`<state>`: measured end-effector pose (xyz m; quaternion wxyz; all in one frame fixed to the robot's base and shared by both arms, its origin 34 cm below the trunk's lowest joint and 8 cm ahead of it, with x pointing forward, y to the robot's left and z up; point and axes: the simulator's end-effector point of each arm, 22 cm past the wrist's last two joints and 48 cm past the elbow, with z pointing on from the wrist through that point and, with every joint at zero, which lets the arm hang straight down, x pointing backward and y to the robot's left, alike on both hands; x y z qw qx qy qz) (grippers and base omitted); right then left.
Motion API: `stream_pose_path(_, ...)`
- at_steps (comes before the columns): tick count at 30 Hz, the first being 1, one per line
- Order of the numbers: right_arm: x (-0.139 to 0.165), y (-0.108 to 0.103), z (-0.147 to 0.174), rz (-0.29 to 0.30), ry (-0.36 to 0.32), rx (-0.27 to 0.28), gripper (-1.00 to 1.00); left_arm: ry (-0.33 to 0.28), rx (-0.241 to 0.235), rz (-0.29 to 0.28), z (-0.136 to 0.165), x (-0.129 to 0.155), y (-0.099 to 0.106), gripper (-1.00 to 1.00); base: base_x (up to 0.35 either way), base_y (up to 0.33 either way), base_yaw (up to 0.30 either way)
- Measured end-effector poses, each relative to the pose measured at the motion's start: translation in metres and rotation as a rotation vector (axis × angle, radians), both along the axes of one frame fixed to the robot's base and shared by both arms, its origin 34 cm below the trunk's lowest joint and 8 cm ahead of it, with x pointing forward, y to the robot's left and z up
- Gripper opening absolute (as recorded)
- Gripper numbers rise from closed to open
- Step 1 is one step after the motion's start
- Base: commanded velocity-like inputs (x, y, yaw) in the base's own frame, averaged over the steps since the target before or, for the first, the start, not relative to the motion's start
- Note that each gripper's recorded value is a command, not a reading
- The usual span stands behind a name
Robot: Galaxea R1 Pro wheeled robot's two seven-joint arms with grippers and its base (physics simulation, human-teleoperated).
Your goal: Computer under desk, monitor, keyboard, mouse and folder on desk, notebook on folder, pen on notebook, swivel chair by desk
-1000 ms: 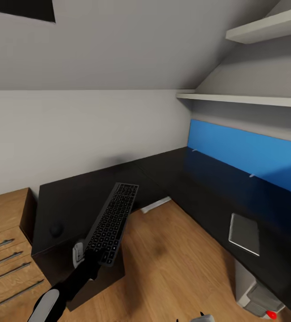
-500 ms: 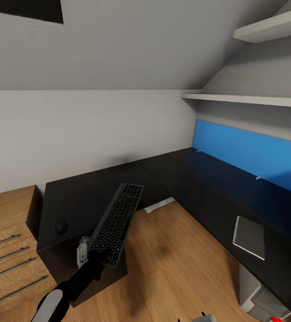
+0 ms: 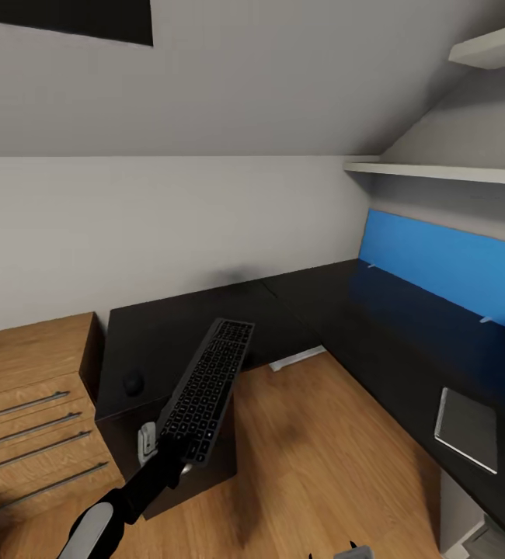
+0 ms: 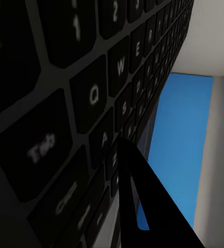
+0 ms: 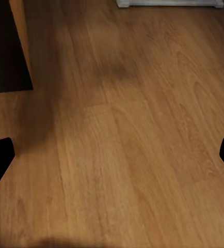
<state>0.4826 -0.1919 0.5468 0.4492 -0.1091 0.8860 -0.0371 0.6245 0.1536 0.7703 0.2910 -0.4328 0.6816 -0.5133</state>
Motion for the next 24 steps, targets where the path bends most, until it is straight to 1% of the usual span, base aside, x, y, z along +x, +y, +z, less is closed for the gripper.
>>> stream_pose_path(3, 0.0, 0.0, 0.001, 0.0, -0.004, 0.001, 1.0, -0.002, -0.002, -0.016, 0.0, -0.002, -0.007, -1.0, 0.0, 0.0, 0.011)
stream_pose_path(4, 0.001, 0.0, 0.001, 0.0, -0.005, 0.001, 1.0, -0.014, -0.012, -0.028, 0.004, -0.002, -0.014, -1.0, 0.0, 0.0, 0.003)
stream_pose_path(7, 0.001, 0.0, 0.001, 0.0, -0.005, 0.001, 1.0, -0.048, -0.027, -0.034, 0.012, -0.001, -0.017, -1.0, 0.0, 0.0, 0.001)
stream_pose_path(8, 0.001, 0.0, 0.001, -0.001, -0.005, 0.002, 1.0, -0.065, -0.037, -0.033, 0.017, 0.0, -0.018, -1.0, 0.0, 0.0, 0.0)
stream_pose_path(10, 0.001, 0.0, 0.001, -0.002, -0.003, 0.001, 1.0, -0.128, -0.067, -0.03, 0.033, 0.004, -0.017, -1.0, 0.0, 0.0, 0.0)
stream_pose_path(11, 0.001, 0.0, 0.001, -0.002, -0.003, 0.001, 1.0, -0.135, -0.064, -0.032, 0.033, 0.004, -0.017, -1.0, 0.0, 0.0, 0.0)
stream_pose_path(12, 0.001, 0.0, 0.001, -0.002, -0.003, 0.001, 1.0, -0.151, -0.075, -0.03, 0.038, 0.004, -0.017, -1.0, 0.0, 0.0, 0.009)
stream_pose_path(16, 0.0, 0.003, 0.0, -0.001, 0.001, 0.003, 1.0, -0.164, -0.077, -0.033, 0.04, 0.004, -0.018, -1.0, 0.0, 0.0, 0.156)
stream_pose_path(24, 0.0, 0.002, 0.0, -0.001, 0.002, 0.002, 1.0, -0.165, -0.078, -0.033, 0.041, 0.004, -0.019, -1.0, -0.019, -0.017, 0.261)
